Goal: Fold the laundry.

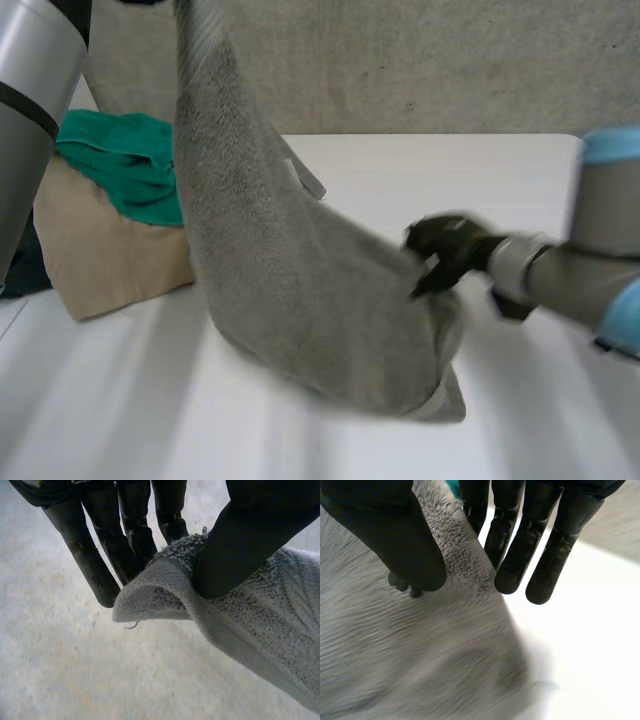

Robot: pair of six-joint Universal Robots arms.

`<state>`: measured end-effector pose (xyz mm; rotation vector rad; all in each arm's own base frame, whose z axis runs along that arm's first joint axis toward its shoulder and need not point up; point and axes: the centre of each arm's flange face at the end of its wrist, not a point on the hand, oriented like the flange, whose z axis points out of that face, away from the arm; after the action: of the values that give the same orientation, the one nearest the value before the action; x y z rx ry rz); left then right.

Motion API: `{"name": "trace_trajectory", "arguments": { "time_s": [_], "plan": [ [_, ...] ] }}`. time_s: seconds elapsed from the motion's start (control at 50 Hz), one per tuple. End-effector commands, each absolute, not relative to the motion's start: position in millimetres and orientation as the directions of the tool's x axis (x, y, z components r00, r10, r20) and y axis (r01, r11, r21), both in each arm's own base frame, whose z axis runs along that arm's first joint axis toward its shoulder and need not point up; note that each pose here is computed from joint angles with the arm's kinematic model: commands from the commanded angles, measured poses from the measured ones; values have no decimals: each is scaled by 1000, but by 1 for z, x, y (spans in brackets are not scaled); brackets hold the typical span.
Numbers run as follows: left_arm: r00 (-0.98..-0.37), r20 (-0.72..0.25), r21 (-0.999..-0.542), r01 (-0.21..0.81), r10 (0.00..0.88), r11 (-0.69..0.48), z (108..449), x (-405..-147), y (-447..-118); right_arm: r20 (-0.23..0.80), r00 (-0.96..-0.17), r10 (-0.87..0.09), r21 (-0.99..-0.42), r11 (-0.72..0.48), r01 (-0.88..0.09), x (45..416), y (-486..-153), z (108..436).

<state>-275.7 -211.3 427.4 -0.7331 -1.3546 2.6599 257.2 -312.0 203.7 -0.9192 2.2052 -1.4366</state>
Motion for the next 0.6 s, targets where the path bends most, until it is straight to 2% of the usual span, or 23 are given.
{"name": "trace_trajectory", "arguments": {
  "time_s": [0.02,0.06,0.08,0.14,0.24,0.28,0.32,0.34,0.36,0.42,0.44,0.46,0.5,0.52,0.58,0.6],
  "plan": [
    [-887,-408,-836,268,216,-479,380,-253,-255,330,-777,-536,-895,85,-439,190,-323,283],
    [-877,-419,-855,292,237,-429,359,-255,-264,361,-756,-546,-872,88,-481,187,-315,286],
    [-861,-431,-870,317,270,-379,336,-258,-271,376,-733,-566,-852,100,-514,187,-308,284],
    [-839,-439,-887,347,322,-305,303,-264,-280,382,-711,-591,-830,119,-545,187,-298,280],
    [-803,-441,-898,401,402,-182,239,-276,-303,396,-712,-579,-836,93,-541,195,-304,277],
    [-804,-439,-898,399,400,-183,232,-280,-315,408,-712,-571,-844,62,-533,203,-315,270],
    [-816,-443,-895,379,370,-235,233,-290,-339,438,-731,-524,-859,-3,-513,212,-335,265],
    [-823,-442,-894,371,357,-252,235,-292,-345,450,-742,-497,-864,-30,-503,214,-343,266],
    [-830,-442,-890,359,340,-281,240,-295,-353,471,-770,-431,-871,-85,-485,216,-358,271],
    [-853,-441,-853,302,279,-426,275,-309,-376,501,-810,-305,-865,-197,-461,217,-380,290],
    [-863,-436,-838,286,256,-464,286,-310,-382,508,-837,-204,-849,-283,-447,215,-395,308],
    [-885,-418,-798,251,204,-548,311,-311,-392,505,-848,-159,-838,-327,-438,215,-401,318],
    [-903,-399,-743,217,160,-633,337,-313,-396,494,-866,-77,-806,-414,-423,215,-408,339],
    [-922,-371,-677,185,113,-712,363,-315,-396,475,-880,-14,-770,-491,-408,215,-412,361],
    [-949,-311,-588,159,40,-793,394,-307,-396,450,-893,35,-715,-585,-383,220,-406,394],
    [-962,-272,-535,145,8,-832,413,-303,-390,447,-894,35,-705,-602,-376,222,-400,403]
  ]
}}
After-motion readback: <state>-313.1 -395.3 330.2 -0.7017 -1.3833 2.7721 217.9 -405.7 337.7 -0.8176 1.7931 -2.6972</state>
